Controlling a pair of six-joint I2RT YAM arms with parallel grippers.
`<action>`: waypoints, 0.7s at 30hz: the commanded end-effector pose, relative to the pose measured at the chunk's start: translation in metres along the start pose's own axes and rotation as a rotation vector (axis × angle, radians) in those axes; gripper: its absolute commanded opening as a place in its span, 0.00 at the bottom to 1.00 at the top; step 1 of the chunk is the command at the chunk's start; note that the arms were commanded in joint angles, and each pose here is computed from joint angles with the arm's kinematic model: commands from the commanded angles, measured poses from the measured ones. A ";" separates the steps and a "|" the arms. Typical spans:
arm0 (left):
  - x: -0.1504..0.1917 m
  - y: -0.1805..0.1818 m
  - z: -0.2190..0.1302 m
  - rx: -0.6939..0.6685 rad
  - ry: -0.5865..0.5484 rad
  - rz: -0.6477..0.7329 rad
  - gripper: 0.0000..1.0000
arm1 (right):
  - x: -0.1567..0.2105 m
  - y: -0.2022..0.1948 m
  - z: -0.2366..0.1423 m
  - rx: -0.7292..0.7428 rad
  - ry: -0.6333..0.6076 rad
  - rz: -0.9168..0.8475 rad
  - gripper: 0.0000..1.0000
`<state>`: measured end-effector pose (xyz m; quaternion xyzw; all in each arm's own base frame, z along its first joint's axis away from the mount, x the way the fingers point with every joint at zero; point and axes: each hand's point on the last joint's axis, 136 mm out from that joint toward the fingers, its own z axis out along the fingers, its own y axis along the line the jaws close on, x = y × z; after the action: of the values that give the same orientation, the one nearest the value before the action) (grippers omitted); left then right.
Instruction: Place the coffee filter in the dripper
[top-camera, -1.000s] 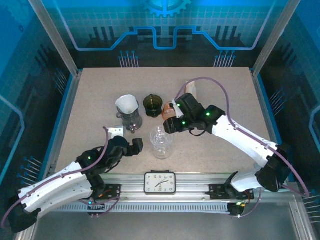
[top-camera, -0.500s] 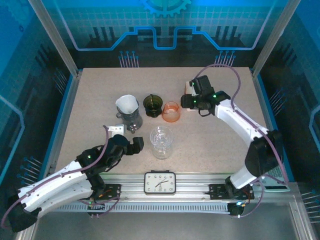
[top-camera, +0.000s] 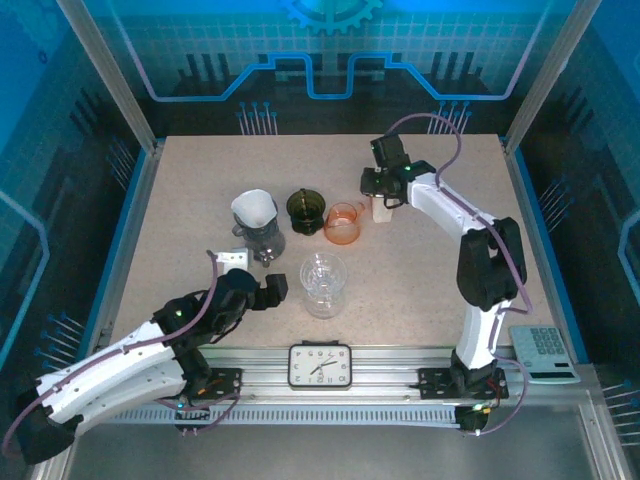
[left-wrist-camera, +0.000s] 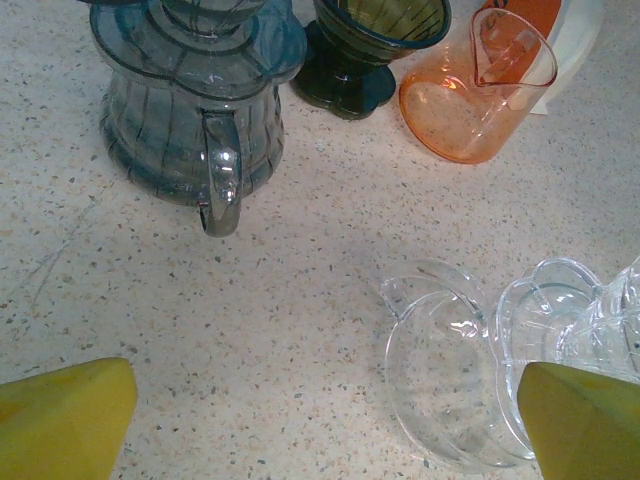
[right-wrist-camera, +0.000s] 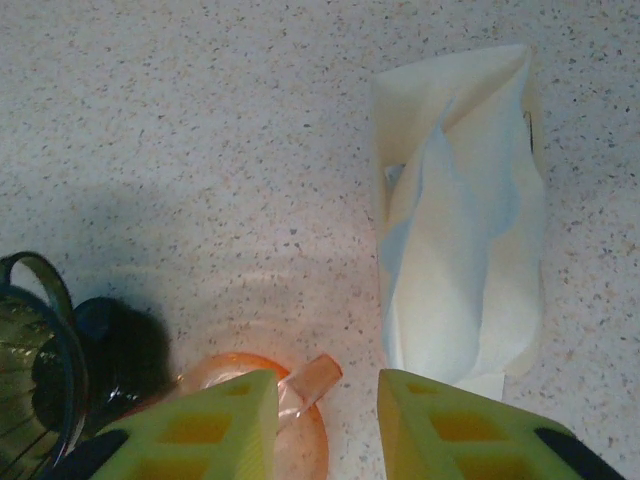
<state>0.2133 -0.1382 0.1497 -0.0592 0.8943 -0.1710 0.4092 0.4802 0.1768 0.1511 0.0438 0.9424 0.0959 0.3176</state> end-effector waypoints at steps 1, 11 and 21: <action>-0.006 0.002 -0.001 -0.014 -0.023 0.020 0.99 | -0.013 -0.011 0.008 0.049 -0.019 0.057 0.32; -0.003 0.006 0.002 -0.025 -0.022 0.015 0.99 | -0.010 -0.022 0.031 0.108 0.013 0.064 0.28; -0.005 0.008 0.000 -0.033 -0.023 0.012 0.99 | -0.002 -0.026 0.046 0.132 0.043 0.051 0.25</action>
<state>0.2144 -0.1364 0.1493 -0.0623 0.8944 -0.1685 0.4096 0.5041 0.1676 0.1126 0.0754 0.9518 0.0592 0.2912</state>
